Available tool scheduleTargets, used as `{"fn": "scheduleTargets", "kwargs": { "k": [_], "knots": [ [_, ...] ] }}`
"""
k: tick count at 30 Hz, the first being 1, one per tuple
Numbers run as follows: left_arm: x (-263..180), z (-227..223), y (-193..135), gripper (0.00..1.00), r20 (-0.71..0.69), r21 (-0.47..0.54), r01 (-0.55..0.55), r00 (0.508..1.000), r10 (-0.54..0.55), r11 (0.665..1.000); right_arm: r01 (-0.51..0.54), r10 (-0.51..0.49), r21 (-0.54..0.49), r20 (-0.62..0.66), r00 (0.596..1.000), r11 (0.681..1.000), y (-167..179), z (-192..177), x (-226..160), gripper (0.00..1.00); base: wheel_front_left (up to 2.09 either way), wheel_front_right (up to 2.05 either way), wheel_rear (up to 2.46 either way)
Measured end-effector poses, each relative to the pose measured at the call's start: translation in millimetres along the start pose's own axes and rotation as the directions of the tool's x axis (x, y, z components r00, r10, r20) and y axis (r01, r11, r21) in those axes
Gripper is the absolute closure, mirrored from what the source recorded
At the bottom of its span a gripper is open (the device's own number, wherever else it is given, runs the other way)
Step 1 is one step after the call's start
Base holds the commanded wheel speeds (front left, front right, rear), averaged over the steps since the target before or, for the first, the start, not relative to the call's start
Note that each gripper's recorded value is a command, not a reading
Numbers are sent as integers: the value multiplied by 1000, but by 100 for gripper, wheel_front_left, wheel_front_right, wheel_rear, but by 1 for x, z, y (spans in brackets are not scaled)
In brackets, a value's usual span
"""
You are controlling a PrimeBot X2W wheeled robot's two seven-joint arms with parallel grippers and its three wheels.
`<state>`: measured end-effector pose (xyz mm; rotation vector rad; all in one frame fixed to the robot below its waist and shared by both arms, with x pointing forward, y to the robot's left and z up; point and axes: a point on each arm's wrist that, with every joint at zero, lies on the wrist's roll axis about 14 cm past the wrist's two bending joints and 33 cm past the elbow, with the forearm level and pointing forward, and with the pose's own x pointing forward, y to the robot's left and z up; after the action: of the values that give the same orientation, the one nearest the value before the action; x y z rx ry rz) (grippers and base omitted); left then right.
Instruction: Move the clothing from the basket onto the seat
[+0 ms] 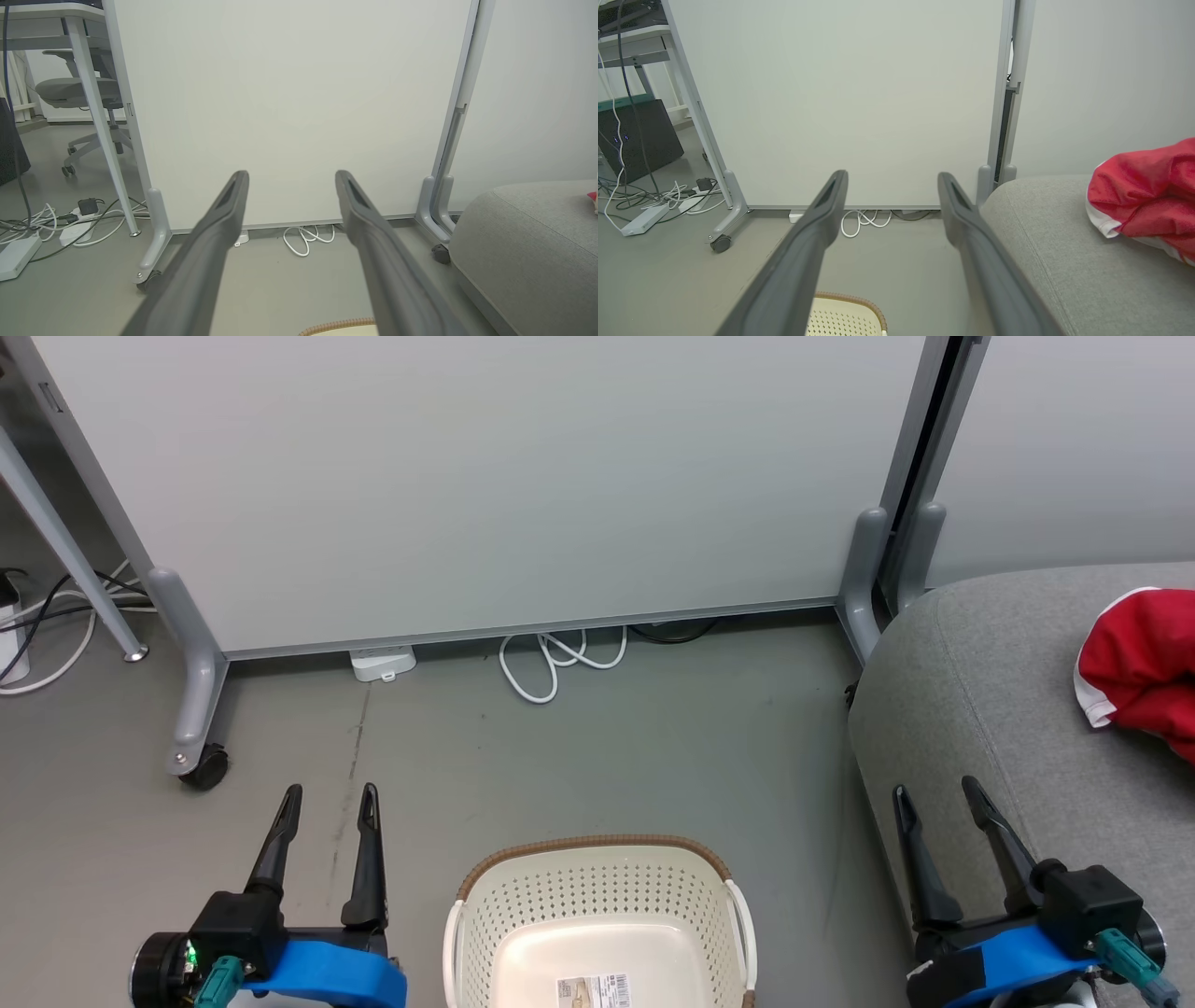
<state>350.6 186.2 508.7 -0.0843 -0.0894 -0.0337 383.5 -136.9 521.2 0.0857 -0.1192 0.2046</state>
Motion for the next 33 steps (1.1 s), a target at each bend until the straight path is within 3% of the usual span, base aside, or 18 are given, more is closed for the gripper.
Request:
{"fn": "scheduleTargets", "kwargs": {
  "k": [8, 9, 15, 21, 33],
  "knots": [
    [-2, -5, 3, 0, -16, 5, -9, 1000, 9, 1000, 0, 0, 7, -13, 1000, 1000, 2, -4, 0, 0, 0, 0, 0],
    [-2, -6, 4, 100, -18, 6, -11, 1000, 11, 1000, -1, 1, 7, -14, 1000, 1000, 2, -5, 0, 100, 0, 0, 0],
    [-18, -34, 5, 100, -113, -8, -25, 993, 24, 1000, 12, -10, 20, -85, 996, 1000, 0, -27, -10, 100, 0, 0, 0],
    [-19, -41, 12, 100, -148, -112, -76, 987, 59, 991, 65, -51, 122, -114, 992, 990, -8, -32, -13, 100, 0, 0, 0],
    [-15, -40, 19, 100, -164, -317, -147, 982, 99, 937, 152, -112, 325, -139, 984, 933, -21, -34, -15, 100, 0, 0, 0]
  ]
}}
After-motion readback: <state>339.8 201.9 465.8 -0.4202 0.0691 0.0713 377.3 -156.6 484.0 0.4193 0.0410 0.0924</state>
